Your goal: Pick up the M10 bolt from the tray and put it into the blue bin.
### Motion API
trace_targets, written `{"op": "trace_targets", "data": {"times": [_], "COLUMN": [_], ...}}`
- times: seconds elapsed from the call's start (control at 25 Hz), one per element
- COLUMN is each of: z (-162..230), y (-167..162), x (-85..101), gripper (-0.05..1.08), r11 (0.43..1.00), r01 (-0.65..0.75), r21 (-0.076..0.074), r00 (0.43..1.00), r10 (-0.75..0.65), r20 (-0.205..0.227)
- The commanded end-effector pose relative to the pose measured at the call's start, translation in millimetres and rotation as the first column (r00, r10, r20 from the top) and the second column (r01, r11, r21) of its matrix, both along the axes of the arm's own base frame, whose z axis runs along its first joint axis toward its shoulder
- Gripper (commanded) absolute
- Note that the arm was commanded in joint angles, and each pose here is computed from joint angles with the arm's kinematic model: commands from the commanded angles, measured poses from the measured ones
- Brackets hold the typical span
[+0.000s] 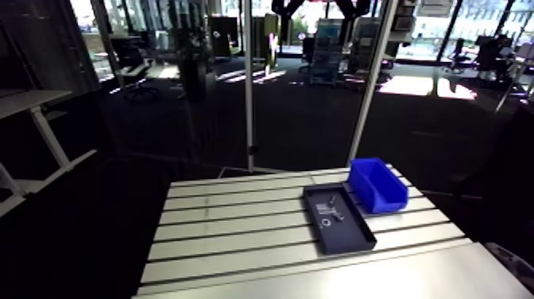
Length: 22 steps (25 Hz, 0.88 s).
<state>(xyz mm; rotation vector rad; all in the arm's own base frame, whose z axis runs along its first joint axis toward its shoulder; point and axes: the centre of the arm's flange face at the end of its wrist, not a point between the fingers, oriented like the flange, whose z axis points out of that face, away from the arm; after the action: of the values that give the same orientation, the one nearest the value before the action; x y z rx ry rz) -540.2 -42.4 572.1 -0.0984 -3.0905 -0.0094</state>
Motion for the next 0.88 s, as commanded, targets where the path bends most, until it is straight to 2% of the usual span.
{"op": "trace_targets", "data": {"times": [0.04, 0.32, 0.4, 0.52, 0.72, 0.88], "z": [-28.9, -29.6, -31.1, -39.8, -53.1, -66.7], "y": [9.1, 8.8, 8.4, 13.9, 26.5, 29.9], "x": [6.3, 6.3, 4.9, 2.5, -8.2, -12.4], "gripper": [0.01, 0.01, 0.01, 0.01, 0.01, 0.01], "r11": [0.998, 0.998, 0.998, 0.993, 0.977, 0.955], "r01": [0.055, 0.057, 0.06, 0.114, 0.211, 0.297], "r21": [-0.005, -0.008, -0.014, -0.013, -0.016, -0.02], "r00": [0.997, 0.997, 0.997, 0.991, 0.977, 0.955], "r10": [-0.055, -0.056, -0.059, -0.113, -0.211, -0.297], "r20": [0.055, 0.056, 0.057, 0.071, 0.006, -0.003]}}
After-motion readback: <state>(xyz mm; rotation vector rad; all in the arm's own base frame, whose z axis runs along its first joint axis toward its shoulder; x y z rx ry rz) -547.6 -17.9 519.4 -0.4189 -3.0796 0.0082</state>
